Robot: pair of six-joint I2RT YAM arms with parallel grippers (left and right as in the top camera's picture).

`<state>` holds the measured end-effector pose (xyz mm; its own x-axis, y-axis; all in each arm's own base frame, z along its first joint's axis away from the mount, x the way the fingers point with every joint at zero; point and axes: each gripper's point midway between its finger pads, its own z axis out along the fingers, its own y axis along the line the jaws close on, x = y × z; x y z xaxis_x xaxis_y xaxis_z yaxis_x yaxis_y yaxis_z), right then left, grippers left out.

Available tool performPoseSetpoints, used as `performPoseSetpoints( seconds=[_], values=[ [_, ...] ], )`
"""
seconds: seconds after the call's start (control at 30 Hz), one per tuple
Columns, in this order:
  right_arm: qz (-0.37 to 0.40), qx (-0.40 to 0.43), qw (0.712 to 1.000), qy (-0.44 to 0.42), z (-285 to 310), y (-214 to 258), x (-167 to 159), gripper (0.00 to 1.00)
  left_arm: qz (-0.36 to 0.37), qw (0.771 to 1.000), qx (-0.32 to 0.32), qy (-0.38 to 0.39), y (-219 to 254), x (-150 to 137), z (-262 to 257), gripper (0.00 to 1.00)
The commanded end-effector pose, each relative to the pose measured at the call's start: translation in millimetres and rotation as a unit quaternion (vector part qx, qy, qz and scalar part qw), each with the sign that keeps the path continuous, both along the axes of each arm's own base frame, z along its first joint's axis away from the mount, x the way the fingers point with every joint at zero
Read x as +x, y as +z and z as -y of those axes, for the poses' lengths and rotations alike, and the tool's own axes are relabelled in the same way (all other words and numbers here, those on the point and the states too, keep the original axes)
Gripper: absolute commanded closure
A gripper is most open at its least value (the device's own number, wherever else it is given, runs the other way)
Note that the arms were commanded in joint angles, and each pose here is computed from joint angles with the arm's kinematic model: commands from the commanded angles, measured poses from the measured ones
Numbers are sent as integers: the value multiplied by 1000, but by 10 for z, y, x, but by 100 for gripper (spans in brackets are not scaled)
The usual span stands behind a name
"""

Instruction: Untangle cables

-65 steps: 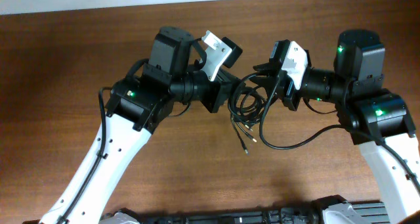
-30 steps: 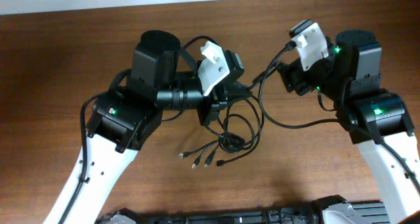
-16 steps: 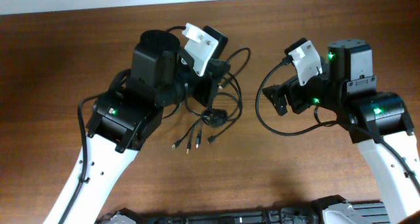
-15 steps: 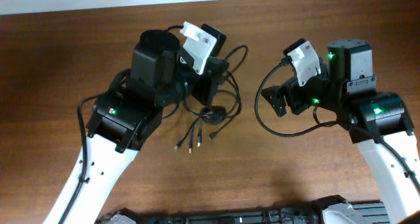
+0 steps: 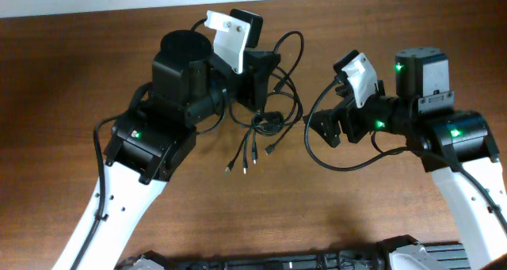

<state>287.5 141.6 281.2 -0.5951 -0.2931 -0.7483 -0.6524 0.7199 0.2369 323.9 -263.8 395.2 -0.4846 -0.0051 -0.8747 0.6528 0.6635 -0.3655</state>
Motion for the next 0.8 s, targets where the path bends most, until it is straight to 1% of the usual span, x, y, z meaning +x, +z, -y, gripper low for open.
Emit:
performPoseSetpoints(
  seconds=[0.0, 0.1, 0.23, 0.3, 0.33, 0.37, 0.4, 0.43, 0.67, 0.77],
  values=[
    [-19, 8, 1000, 6, -48, -64, 41, 0, 13, 998, -39, -47, 242, -189, 95, 100],
    [-44, 5, 999, 7, -62, -200, 98, 0, 16, 998, -41, -51, 260, -199, 109, 100],
    [-53, 2, 999, 8, -77, -304, 197, 1, 10, 995, -52, -89, 282, -316, 181, 100],
    [-57, 9, 998, 14, -104, -303, 186, 20, 11, 995, -52, -89, 285, -315, 181, 100],
    [-59, 28, 997, 30, -165, -260, 148, 29, 11, 995, -52, -90, 286, -316, 182, 100],
    [-47, 57, 995, 73, -280, -163, 76, 32, 11, 995, -52, -90, 286, -316, 182, 100],
    [-20, 86, 987, 135, -401, -44, -33, 32, 11, 994, -53, -90, 288, -317, 183, 100],
    [-3, 104, 980, 169, -463, 35, -99, 31, 14, 994, -54, -90, 301, -315, 185, 100],
    [-3, 98, 981, 165, -451, 15, -86, 31, 19, 990, -66, -121, 364, -400, 240, 100],
    [-12, 30, 993, 115, -274, -194, 32, 31, 30, 988, -74, -133, 424, -426, 262, 100]
  ],
)
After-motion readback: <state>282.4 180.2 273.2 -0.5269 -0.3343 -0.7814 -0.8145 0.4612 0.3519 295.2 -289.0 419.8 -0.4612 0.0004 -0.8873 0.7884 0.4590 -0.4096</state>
